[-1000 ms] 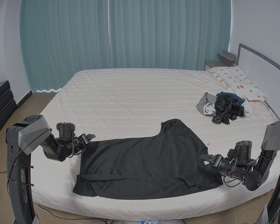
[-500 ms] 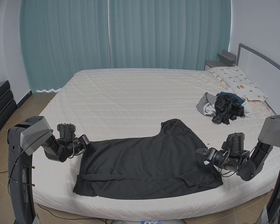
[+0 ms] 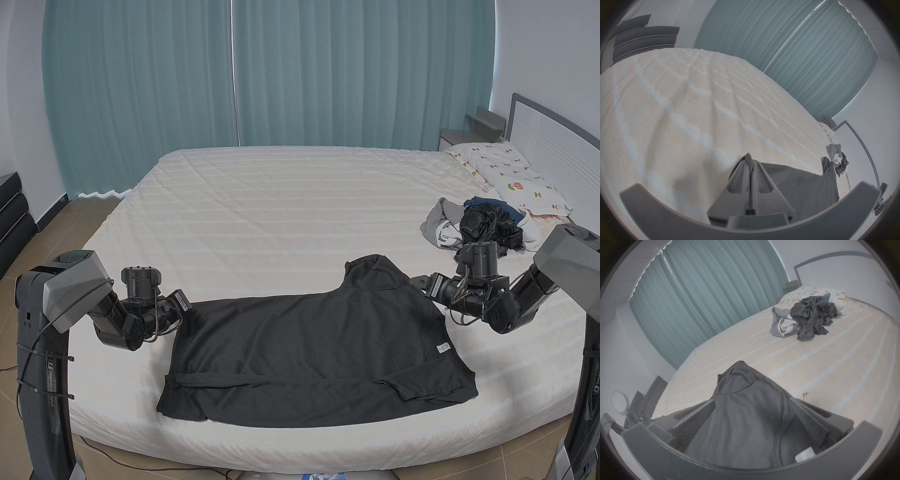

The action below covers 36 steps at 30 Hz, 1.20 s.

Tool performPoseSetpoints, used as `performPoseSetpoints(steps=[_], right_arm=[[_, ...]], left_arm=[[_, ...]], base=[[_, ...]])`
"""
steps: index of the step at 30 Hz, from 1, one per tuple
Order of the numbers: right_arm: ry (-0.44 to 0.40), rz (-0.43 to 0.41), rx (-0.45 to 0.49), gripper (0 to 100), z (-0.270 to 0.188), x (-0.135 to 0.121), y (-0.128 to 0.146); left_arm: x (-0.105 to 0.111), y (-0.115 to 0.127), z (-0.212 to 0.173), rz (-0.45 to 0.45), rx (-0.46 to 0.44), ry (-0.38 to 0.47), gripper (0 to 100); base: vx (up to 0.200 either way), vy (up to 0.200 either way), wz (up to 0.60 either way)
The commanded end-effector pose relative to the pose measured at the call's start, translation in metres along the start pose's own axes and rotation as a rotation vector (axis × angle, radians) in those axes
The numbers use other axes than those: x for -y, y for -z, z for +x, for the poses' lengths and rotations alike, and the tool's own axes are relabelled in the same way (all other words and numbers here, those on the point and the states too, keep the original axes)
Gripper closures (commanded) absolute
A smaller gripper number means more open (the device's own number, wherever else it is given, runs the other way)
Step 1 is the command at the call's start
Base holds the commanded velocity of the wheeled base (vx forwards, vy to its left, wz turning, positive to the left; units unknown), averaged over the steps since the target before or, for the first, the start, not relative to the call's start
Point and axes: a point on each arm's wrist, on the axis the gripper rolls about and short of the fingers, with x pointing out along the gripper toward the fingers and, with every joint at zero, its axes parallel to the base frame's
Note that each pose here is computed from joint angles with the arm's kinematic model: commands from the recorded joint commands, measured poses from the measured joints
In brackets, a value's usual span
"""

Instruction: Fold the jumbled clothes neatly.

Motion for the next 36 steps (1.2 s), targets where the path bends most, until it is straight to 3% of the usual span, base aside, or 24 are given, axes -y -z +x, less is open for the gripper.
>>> performPoseSetpoints(steps=[1, 7, 12, 24, 25, 36], right_arm=[[0.072, -0.087, -0.06, 0, 0.054, 0.023, 0.007], [0.079, -0.1, -0.056, 0, 0.094, 0.044, 0.017], [0.041, -0.14, 0.0, 0, 0.12, 0.044, 0.026], [-0.01, -0.121, 0.087, 0, 0.136, 0.035, 0.012], [-0.013, -0.115, 0.094, 100, 0.137, 0.034, 0.01], [-0.057, -0.066, 0.095, 100, 0.12, 0.019, 0.002]], left_arm=[[0.001, 0.003, -0.008, -0.001, -0.007, -0.009, 100], [0.0, 0.005, -0.009, 0.001, 0.0, -0.002, 100], [-0.001, 0.007, -0.01, 0.001, -0.004, -0.006, 100], [-0.003, 0.008, -0.012, 0.0, 0.002, -0.004, 100], [-0.003, 0.008, -0.012, -0.001, 0.002, -0.004, 100], [-0.002, 0.006, -0.013, 0.0, 0.008, -0.002, 100]], base=[[0.0, 0.0, 0.0], [0.0, 0.0, 0.0], [0.0, 0.0, 0.0], [0.0, 0.0, 0.0], [0.0, 0.0, 0.0], [0.0, 0.0, 0.0]])
